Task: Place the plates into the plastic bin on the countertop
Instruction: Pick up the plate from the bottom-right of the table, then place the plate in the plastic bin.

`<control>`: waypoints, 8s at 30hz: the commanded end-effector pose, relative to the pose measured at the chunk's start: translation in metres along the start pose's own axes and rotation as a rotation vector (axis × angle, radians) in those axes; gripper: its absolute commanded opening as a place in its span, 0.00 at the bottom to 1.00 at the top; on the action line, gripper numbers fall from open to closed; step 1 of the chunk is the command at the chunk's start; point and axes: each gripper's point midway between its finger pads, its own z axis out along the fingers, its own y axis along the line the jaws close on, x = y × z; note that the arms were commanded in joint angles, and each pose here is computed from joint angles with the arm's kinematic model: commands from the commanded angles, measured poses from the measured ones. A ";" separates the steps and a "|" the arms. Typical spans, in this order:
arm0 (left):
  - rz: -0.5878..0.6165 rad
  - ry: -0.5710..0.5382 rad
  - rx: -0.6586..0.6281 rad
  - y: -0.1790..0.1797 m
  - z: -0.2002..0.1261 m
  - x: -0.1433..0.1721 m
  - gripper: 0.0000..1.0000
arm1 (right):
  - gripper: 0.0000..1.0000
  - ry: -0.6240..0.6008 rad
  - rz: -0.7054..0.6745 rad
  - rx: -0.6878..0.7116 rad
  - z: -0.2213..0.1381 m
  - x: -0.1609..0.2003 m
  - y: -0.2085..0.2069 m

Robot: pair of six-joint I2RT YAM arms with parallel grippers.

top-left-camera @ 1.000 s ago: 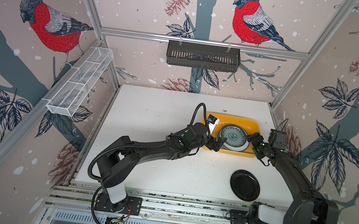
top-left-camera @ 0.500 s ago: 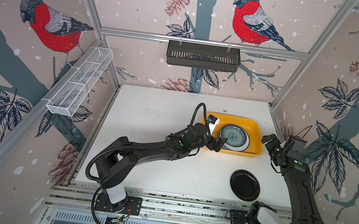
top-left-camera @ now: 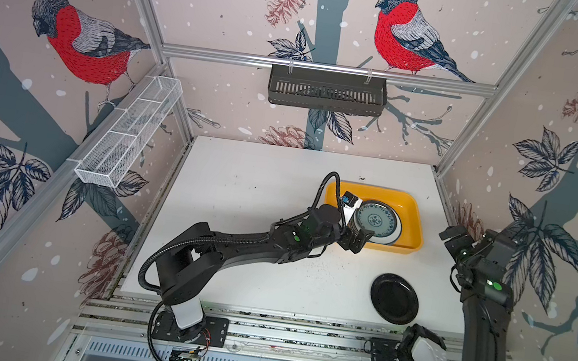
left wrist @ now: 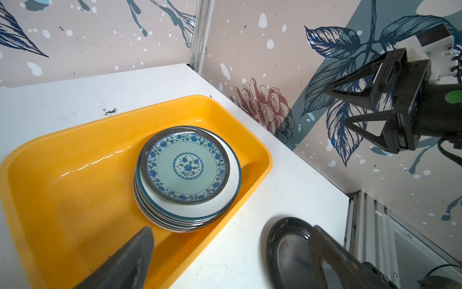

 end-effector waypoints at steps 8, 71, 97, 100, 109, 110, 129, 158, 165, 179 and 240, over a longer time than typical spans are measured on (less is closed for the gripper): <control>-0.027 0.016 0.041 -0.023 -0.006 0.009 0.96 | 1.00 -0.002 -0.034 -0.064 -0.018 0.007 0.006; -0.369 0.625 0.106 -0.069 0.069 0.201 0.75 | 1.00 -0.035 -0.064 -0.286 -0.096 0.025 0.040; -0.368 0.727 0.089 -0.067 0.086 0.226 0.48 | 1.00 -0.084 -0.089 -0.242 -0.105 0.013 0.036; -0.369 0.731 0.075 -0.064 0.086 0.227 0.42 | 1.00 -0.088 -0.090 -0.241 -0.106 0.012 0.036; -0.388 0.727 0.050 -0.057 0.084 0.228 0.22 | 1.00 -0.093 -0.094 -0.238 -0.106 0.012 0.035; -0.390 0.726 0.047 -0.055 0.085 0.228 0.19 | 1.00 -0.093 -0.093 -0.237 -0.106 0.012 0.035; -0.388 0.676 0.057 -0.053 0.079 0.214 0.00 | 1.00 -0.098 -0.086 -0.238 -0.106 0.012 0.034; -0.358 0.432 -0.013 -0.020 0.062 0.119 0.00 | 1.00 -0.135 -0.067 -0.211 -0.097 -0.007 0.039; -0.313 0.398 -0.047 -0.009 0.058 0.097 0.00 | 1.00 -0.139 -0.055 -0.211 -0.094 -0.011 0.041; -0.284 0.319 -0.035 0.006 0.047 0.052 0.00 | 1.00 -0.127 -0.087 -0.344 -0.089 -0.007 0.064; -0.574 0.327 -0.029 0.115 0.110 0.011 0.00 | 1.00 0.116 -0.453 -0.621 -0.017 0.096 0.198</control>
